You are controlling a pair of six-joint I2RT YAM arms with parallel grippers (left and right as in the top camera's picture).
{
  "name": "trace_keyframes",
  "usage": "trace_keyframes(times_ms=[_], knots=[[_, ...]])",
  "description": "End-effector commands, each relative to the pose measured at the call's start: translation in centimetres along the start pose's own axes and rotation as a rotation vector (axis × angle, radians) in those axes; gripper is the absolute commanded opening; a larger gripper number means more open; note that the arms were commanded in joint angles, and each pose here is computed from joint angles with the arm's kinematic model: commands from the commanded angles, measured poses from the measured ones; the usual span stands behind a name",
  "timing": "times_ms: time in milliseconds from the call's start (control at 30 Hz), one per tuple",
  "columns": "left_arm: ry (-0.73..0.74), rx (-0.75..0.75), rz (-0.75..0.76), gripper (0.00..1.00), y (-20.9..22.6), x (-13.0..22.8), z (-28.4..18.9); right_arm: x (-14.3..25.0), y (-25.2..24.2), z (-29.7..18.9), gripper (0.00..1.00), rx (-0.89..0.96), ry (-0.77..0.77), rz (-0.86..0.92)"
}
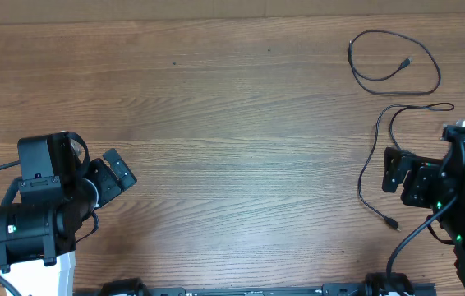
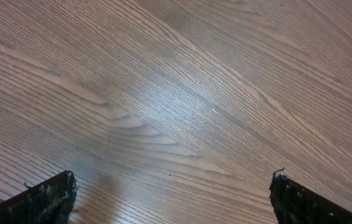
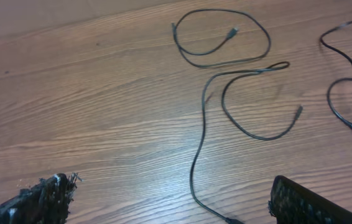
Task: Untangle cables
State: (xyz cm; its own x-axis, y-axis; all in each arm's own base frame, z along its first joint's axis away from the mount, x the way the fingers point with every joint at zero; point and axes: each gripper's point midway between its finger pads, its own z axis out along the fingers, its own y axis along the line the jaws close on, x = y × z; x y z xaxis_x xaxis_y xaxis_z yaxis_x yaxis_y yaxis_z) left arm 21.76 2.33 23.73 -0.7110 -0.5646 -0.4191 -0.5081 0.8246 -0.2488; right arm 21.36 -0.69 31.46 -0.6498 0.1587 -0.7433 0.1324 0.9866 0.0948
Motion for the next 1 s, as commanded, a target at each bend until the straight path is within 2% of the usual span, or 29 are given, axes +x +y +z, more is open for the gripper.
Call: trace_keyframes(times_ms=[0, 200, 533, 967], knots=[[-0.014, 0.004, 0.013, 1.00, -0.1, -0.4, -0.3, -0.5, 0.6, -0.6, 1.00, -0.023, -0.025, -0.009], [-0.014, 0.004, 0.013, 0.99, -0.1, -0.4, -0.3, -0.5, 0.5, -1.9, 1.00, -0.030, -0.068, -0.007], [-0.014, 0.004, 0.013, 1.00, -0.1, -0.4, -0.3, 0.2, 0.1, -7.3, 1.00, -0.062, -0.257, 0.000], [-0.014, 0.004, 0.013, 1.00, -0.1, -0.4, -0.3, 2.2, -0.5, -12.3, 1.00, -0.082, -0.431, -0.005]])
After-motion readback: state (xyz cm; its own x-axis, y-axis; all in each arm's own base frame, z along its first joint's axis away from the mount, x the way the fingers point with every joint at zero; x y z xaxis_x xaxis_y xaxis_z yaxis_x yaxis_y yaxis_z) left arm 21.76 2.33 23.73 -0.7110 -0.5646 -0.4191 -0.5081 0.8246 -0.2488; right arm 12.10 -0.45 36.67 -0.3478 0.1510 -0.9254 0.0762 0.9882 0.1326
